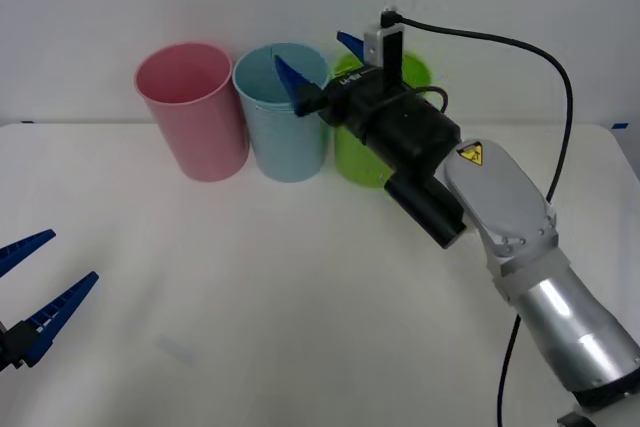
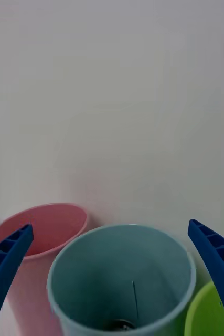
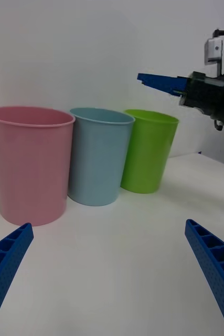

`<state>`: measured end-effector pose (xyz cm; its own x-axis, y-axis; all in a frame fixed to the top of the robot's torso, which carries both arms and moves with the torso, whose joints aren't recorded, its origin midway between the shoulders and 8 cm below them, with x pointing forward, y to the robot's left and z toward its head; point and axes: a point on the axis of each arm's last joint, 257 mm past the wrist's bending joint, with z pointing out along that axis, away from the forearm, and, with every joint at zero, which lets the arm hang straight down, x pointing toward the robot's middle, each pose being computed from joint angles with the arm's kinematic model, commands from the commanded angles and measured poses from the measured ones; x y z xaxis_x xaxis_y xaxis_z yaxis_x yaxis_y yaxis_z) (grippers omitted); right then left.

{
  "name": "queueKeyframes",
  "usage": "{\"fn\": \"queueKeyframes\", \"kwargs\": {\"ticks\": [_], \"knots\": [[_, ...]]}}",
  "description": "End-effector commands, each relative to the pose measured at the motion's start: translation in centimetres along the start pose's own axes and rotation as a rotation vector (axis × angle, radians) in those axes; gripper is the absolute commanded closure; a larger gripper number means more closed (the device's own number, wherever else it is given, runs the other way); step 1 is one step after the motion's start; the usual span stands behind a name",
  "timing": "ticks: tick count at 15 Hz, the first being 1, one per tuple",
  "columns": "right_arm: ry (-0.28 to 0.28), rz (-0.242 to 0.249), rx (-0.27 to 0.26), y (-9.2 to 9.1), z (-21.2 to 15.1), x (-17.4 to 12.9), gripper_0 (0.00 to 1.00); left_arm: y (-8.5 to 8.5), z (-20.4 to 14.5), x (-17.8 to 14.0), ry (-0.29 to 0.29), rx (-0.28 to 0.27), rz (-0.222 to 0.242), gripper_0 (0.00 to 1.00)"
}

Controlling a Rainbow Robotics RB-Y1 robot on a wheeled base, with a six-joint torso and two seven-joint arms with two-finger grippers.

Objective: Grasp the object on the table and drop it into the matching bin: aluminum can to the light blue bin, PET bottle to the pink bin.

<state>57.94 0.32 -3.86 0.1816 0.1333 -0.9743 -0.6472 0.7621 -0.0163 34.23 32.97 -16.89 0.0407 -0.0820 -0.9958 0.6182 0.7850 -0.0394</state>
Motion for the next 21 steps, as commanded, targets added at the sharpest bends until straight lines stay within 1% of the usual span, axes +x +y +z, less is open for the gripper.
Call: {"fn": "queueKeyframes", "kwargs": {"ticks": [1, 2, 5, 9, 10, 13, 14, 18, 20, 21], "knots": [[0.024, -0.017, -0.04, 0.5, -3.6, 0.8, 0.0, 0.0, 0.0, 0.0, 0.0, 0.0, 0.0, 0.0], [0.032, -0.025, -0.047, 0.6, -5.2, 1.1, 0.0, 0.0, 0.0, 0.0, 0.0, 0.0, 0.0, 0.0], [0.064, -0.027, -0.058, 0.8, -9.3, 2.2, 0.0, 0.0, 0.0, 0.0, 0.0, 0.0, 0.0, 0.0], [0.121, -0.037, -0.1, 0.8, -14.6, 3.6, 0.0, 0.0, 0.0, 0.0, 0.0, 0.0, 0.0, 0.0], [0.128, -0.035, -0.109, 0.8, -15.6, 3.8, 0.0, 0.0, 0.0, 0.0, 0.0, 0.0, 0.0, 0.0], [0.142, -0.084, -0.119, 0.3, -18.7, 4.6, 0.0, 0.0, 0.0, 0.0, 0.0, 0.0, 0.0, 0.0], [0.15, -0.102, -0.119, -0.1, -19.9, 4.9, 0.0, 0.0, 0.0, 0.0, 0.0, 0.0, 0.0, 0.0], [0.172, -0.133, -0.113, -0.9, -24.4, 6.2, 0.0, 0.0, 0.0, 0.0, 0.0, 0.0, 0.0, 0.0], [0.184, -0.14, -0.105, -1.5, -26.8, 6.5, 0.0, 0.0, 0.0, 0.0, 0.0, 0.0, 0.0, 0.0], [0.188, -0.134, -0.1, -1.6, -27.9, 6.6, 0.0, 0.0, 0.0, 0.0, 0.0, 0.0, 0.0, 0.0]]}}
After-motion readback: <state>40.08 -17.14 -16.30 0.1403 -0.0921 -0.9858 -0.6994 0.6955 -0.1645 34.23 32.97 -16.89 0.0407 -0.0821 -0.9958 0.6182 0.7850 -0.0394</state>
